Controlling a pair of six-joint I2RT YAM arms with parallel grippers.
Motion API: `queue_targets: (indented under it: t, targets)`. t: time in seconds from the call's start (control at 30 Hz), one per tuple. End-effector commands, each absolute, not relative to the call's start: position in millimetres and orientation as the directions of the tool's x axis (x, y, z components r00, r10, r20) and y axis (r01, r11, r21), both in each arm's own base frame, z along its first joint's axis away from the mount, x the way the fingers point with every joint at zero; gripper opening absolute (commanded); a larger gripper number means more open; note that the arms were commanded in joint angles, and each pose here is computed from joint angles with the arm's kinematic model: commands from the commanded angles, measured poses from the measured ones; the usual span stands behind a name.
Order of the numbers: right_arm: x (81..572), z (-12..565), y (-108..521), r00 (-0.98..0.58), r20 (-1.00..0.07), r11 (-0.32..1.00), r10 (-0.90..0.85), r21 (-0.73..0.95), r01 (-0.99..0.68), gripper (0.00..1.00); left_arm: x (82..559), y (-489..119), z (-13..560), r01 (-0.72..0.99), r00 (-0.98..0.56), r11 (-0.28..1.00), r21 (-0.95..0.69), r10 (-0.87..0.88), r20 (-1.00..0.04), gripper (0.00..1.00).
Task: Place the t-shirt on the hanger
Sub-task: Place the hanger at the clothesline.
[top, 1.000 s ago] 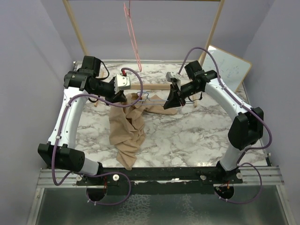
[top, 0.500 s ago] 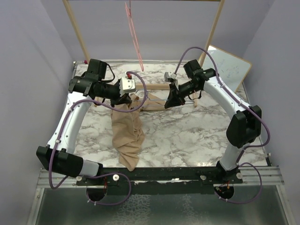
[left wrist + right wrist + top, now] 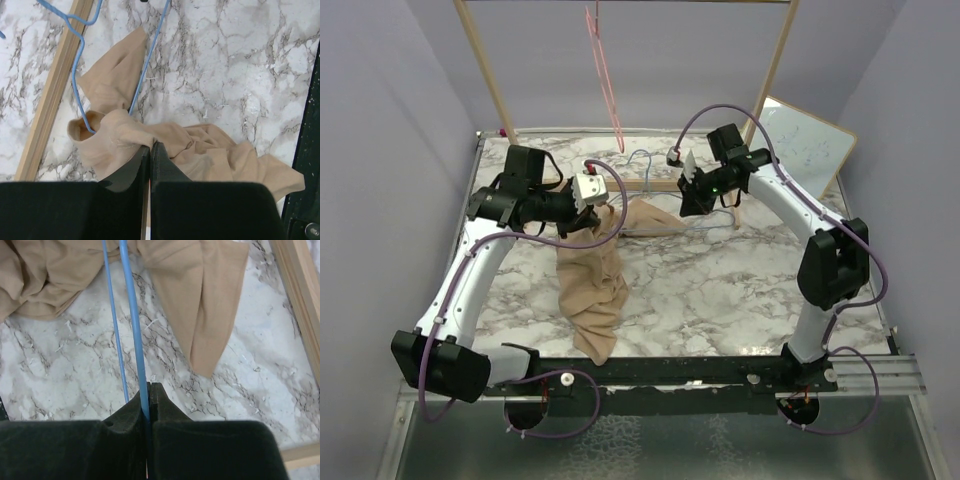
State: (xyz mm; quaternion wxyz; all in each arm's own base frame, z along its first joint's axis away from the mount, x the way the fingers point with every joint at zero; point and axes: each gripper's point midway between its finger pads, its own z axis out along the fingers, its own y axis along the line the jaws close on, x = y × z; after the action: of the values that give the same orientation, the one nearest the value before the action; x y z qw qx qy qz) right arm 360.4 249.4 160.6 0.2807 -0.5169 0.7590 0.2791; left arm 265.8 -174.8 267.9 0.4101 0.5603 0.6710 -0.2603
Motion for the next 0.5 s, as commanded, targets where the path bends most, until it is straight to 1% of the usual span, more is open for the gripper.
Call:
queue_targets:
  t: [0.0,0.1,0.23,0.4,0.47]
  targets:
    - [379,189,249,-0.363,-0.743,0.448,-0.562,0.095,-0.889,0.01,282,-173,270,0.926,-0.046,0.347,0.150,0.497,-0.867,0.00]
    - [369,223,246,-0.353,-0.786,0.481,-0.507,0.082,-0.873,0.01,290,-173,265,0.906,-0.099,0.408,0.109,0.456,-0.884,0.00]
    - [358,267,239,-0.314,-0.843,0.528,-0.437,0.043,-0.848,0.01,299,-171,261,0.895,-0.135,0.441,0.073,0.422,-0.896,0.00]
    - [356,292,218,-0.323,-0.829,0.602,-0.456,-0.019,-0.798,0.01,311,-171,262,0.887,-0.139,0.456,0.064,0.397,-0.907,0.00]
    - [361,306,214,-0.313,-0.842,0.636,-0.439,-0.045,-0.770,0.01,316,-172,264,0.886,-0.141,0.460,0.057,0.384,-0.913,0.00]
